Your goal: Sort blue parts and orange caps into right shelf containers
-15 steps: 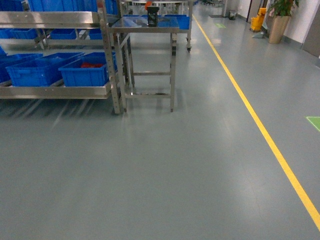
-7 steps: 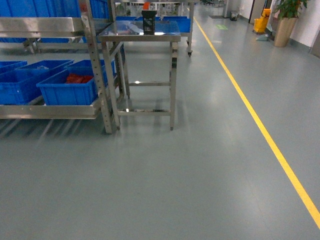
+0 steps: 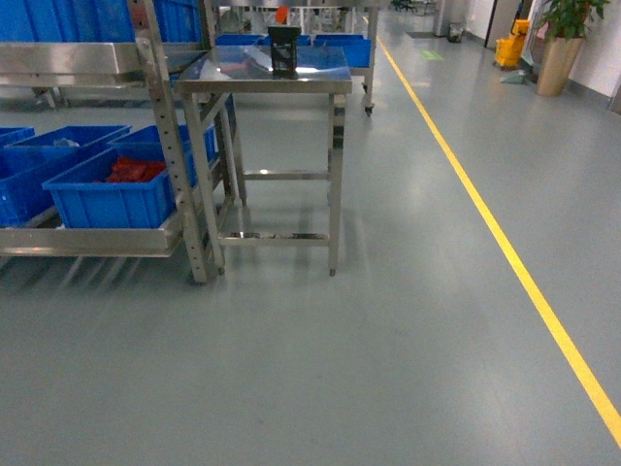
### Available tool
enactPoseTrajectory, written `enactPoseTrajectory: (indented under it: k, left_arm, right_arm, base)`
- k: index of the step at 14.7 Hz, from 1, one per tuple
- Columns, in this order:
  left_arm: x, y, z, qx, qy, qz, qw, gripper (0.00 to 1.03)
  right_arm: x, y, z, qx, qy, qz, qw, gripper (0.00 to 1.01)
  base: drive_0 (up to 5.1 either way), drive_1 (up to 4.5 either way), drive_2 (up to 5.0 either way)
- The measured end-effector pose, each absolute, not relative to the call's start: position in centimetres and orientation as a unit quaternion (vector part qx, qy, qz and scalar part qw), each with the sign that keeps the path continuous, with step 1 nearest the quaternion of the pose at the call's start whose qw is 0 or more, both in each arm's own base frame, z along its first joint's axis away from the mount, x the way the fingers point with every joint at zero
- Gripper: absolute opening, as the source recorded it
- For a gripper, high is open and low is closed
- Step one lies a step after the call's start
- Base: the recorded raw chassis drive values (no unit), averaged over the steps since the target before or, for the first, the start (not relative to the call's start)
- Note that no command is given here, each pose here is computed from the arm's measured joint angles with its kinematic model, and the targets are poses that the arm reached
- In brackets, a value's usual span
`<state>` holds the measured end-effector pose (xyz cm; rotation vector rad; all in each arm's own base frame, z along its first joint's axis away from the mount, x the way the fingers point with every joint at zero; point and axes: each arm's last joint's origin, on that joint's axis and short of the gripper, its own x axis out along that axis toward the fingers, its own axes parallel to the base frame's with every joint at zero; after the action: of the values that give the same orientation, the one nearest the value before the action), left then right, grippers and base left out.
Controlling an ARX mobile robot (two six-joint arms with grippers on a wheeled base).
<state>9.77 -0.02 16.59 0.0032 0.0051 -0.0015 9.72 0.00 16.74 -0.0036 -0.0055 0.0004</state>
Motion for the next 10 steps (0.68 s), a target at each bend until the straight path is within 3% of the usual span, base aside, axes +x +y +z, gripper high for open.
enactPoseTrajectory:
  k: [10]
  left_arm:
    - [9.77,-0.01,16.58,0.002,0.003,0.000,1.000,0.43]
  right_arm:
    - [9.72,0.00,16.72,-0.002,-0.001,0.000,1.000,0.40]
  base:
    - [0.0,4.34,-4.3]
